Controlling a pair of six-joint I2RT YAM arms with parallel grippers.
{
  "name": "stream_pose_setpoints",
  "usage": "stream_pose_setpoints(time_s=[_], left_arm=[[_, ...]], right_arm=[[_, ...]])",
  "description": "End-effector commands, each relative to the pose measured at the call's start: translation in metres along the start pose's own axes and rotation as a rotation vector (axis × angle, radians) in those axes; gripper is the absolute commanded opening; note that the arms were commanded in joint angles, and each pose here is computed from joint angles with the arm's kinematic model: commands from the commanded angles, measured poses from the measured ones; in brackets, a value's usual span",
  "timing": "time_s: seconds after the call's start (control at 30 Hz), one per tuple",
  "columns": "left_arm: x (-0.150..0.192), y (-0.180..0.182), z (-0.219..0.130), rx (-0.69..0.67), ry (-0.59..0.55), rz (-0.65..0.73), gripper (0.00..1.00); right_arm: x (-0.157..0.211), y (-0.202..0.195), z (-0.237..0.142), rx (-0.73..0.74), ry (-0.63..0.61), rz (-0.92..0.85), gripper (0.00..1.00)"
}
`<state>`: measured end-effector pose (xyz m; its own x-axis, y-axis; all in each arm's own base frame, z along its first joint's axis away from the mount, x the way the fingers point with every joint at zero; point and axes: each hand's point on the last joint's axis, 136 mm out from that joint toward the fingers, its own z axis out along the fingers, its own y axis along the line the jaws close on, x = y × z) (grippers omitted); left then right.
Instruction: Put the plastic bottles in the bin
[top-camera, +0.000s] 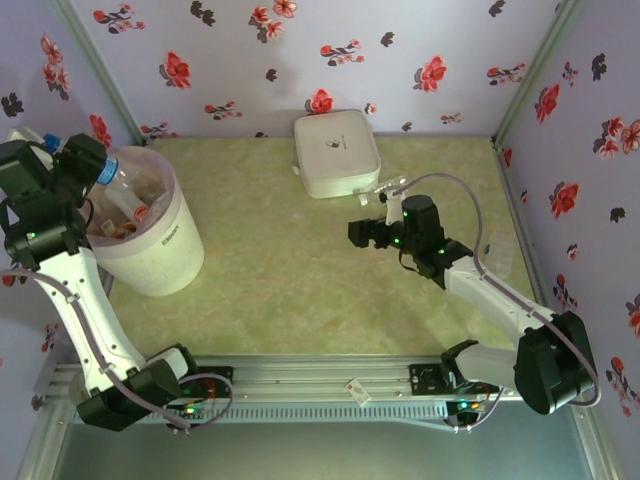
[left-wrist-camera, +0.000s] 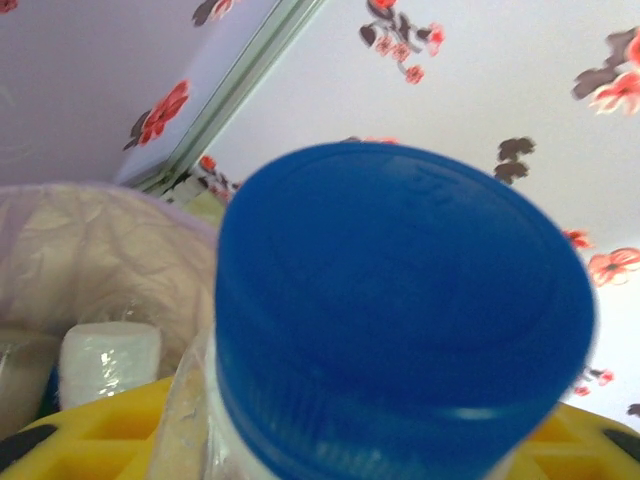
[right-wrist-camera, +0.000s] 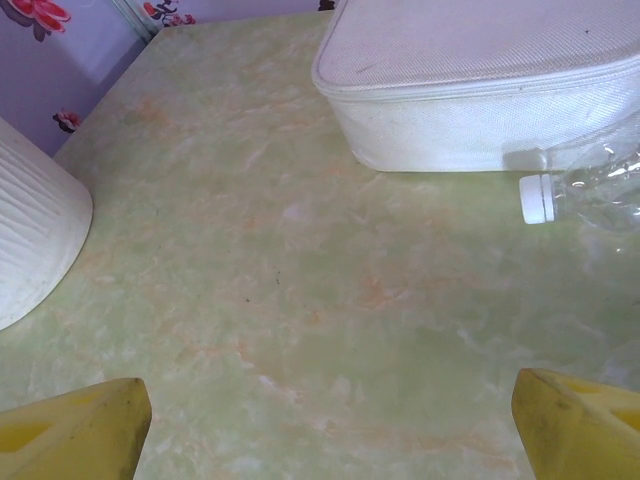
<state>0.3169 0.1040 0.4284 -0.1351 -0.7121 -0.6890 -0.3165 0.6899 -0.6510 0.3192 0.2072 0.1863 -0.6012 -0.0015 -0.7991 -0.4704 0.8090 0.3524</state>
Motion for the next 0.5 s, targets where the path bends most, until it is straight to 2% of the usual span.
stream_pose_setpoints(time_s=[0.0,0.27,0.47], left_arm=[[0.015,0.015,0.009,-0.047,0.107,0.066,0.19],[0.057,0.062,0.036,-0.190,0.353,0.171,0.12],[0.085,0.071,0.052,-0.240,0.457,0.274,0.10]], right_arm=[[-0.001,-0.006,0.001,0.026,0.003,-0.023,0.94],[0.001,-0.005,0.012,0.005,0.014,-0.005,0.94],[-0.002,-0.004,0.015,-0.004,0.014,0.003,0.94]])
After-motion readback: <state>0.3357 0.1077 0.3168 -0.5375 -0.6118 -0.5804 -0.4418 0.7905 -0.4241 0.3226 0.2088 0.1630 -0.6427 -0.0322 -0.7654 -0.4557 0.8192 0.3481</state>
